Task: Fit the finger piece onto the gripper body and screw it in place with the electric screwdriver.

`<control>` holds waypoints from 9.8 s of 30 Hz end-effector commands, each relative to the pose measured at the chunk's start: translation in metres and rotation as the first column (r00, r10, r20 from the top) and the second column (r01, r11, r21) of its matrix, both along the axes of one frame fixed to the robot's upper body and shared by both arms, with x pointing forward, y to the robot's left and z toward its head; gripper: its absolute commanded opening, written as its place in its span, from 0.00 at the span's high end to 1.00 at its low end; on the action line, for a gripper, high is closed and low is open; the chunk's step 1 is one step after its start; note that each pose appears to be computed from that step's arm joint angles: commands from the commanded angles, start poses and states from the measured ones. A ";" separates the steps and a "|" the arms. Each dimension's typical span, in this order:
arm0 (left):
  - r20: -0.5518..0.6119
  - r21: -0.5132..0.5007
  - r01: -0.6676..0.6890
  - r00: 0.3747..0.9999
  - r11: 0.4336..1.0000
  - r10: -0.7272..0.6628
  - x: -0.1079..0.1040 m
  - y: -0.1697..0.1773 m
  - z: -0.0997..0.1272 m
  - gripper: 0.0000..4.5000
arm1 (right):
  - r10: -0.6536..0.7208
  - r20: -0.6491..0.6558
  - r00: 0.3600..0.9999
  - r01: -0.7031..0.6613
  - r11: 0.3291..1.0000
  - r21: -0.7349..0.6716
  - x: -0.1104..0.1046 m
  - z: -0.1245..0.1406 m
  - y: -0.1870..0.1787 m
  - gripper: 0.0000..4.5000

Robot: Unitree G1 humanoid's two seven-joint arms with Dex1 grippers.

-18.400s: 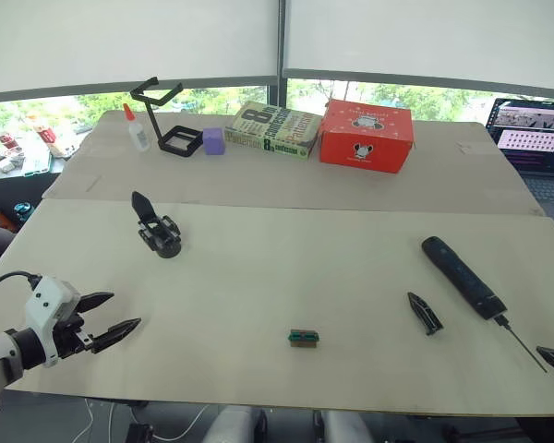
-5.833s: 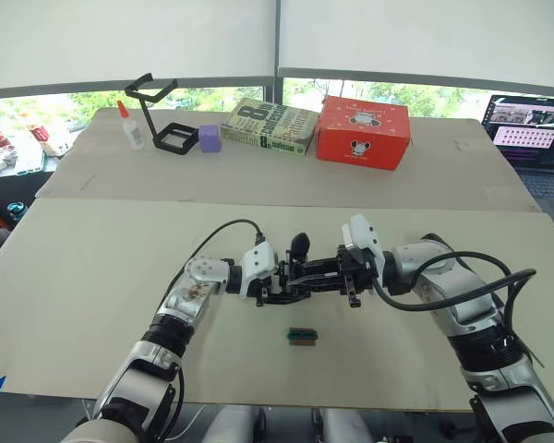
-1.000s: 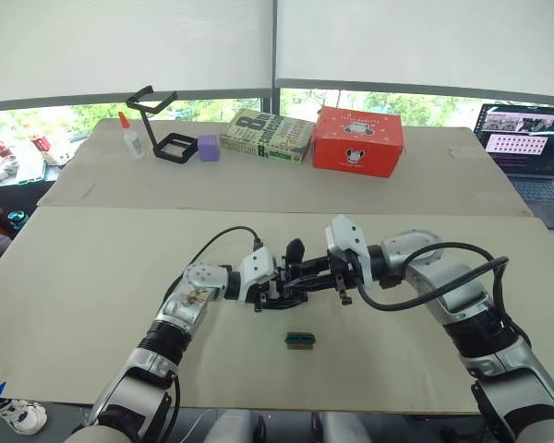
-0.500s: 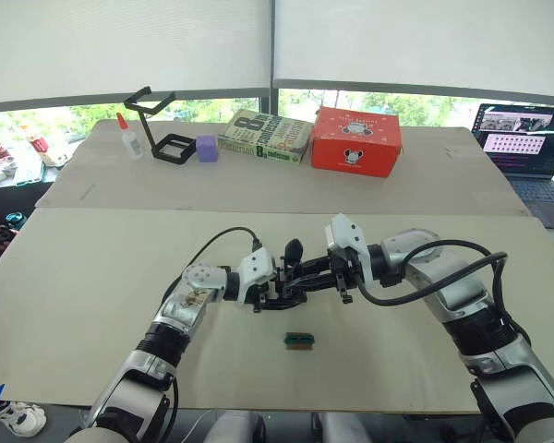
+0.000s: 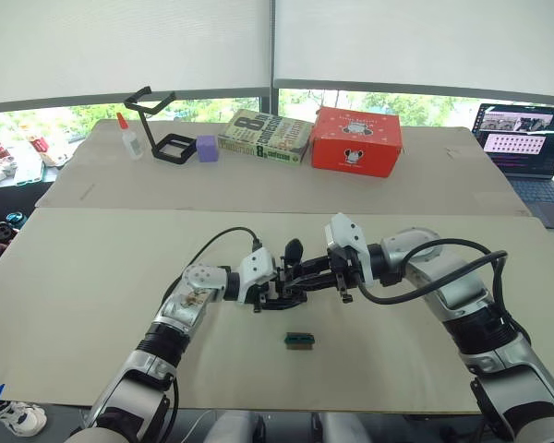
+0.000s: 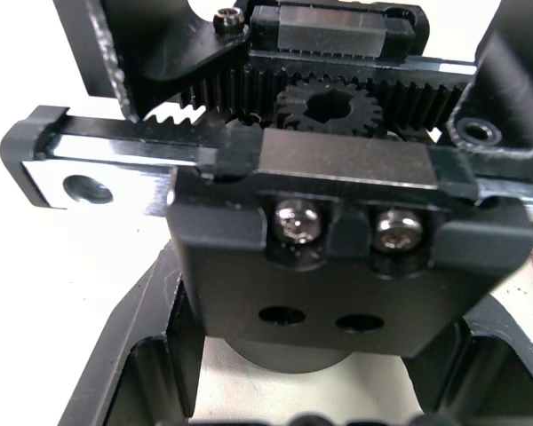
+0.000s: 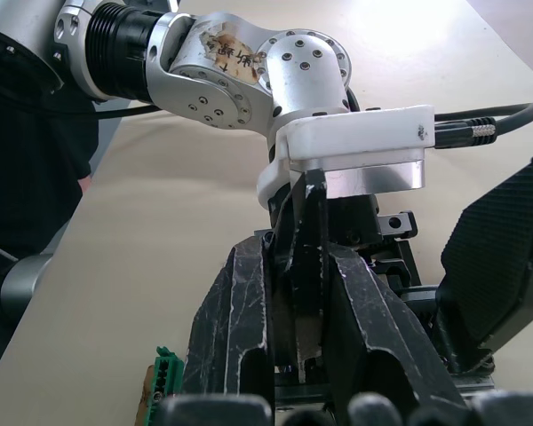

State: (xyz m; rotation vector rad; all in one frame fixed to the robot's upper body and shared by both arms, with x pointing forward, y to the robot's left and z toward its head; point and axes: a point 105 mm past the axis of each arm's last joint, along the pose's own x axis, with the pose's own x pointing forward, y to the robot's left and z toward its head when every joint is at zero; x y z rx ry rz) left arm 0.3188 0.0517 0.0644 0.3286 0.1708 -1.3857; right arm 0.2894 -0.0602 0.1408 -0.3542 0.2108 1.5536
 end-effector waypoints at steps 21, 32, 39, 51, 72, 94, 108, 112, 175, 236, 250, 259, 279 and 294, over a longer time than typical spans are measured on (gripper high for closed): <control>0.033 -0.033 0.070 0.997 0.997 -0.069 -0.008 -0.007 0.008 0.48 | -0.103 0.106 0.989 0.112 0.991 -0.077 -0.011 0.021 -0.050 0.38; -0.010 0.030 0.022 1.000 0.999 -0.022 -0.006 0.016 -0.003 0.00 | -0.215 0.150 0.965 0.239 0.958 -0.158 -0.028 0.052 -0.090 0.26; -0.001 0.038 0.016 1.000 0.999 -0.016 -0.019 0.058 0.026 0.00 | -0.461 0.109 0.881 0.466 0.804 -0.370 -0.031 0.060 -0.152 0.01; 0.011 0.031 0.285 0.958 0.958 -0.285 -0.085 0.062 0.150 0.00 | -0.888 0.069 0.454 0.664 0.285 -0.691 -0.041 0.021 -0.299 0.01; 0.102 0.032 0.387 0.916 0.922 -0.388 -0.099 0.044 0.177 0.00 | -0.831 0.011 0.556 0.578 0.377 -0.724 0.012 -0.018 -0.285 0.41; 0.091 0.055 0.400 0.911 0.915 -0.403 -0.103 0.041 0.174 0.00 | -0.576 0.077 0.813 0.391 0.444 -0.806 -0.002 -0.001 -0.265 0.00; 0.090 0.072 0.398 0.911 0.915 -0.403 -0.103 0.043 0.166 0.00 | -0.584 0.057 0.810 0.359 0.416 -0.835 0.006 -0.040 -0.266 0.00; 0.092 0.074 0.398 0.910 0.914 -0.404 -0.102 0.042 0.164 0.00 | -0.551 0.056 0.833 0.321 0.398 -0.860 0.001 -0.052 -0.273 0.25; 0.085 0.024 0.331 0.940 0.943 -0.332 -0.089 0.052 0.062 0.00 | -0.176 0.154 0.972 0.076 0.860 0.504 -0.084 0.065 -0.005 0.58; 0.073 0.032 0.333 0.940 0.942 -0.335 -0.085 0.047 0.057 0.00 | -0.198 0.156 0.968 0.110 0.888 0.447 -0.077 0.045 -0.006 0.58; 0.076 0.033 0.328 0.941 0.944 -0.329 -0.085 0.046 0.058 0.00 | -0.200 0.154 0.968 0.116 0.895 0.430 -0.077 0.041 -0.008 0.58; 0.076 0.034 0.330 0.940 0.943 -0.331 -0.084 0.046 0.058 0.00 | -0.195 0.156 0.968 0.111 0.895 0.431 -0.077 0.042 -0.007 0.58; 0.077 0.037 0.331 0.940 0.943 -0.333 -0.085 0.046 0.057 0.00 | -0.189 0.151 0.970 0.109 0.899 0.424 -0.077 0.041 -0.006 0.58; 0.077 0.044 0.334 0.939 0.942 -0.336 -0.086 0.048 0.057 0.00 | -0.183 0.147 0.972 0.105 0.900 0.422 -0.076 0.041 -0.005 0.58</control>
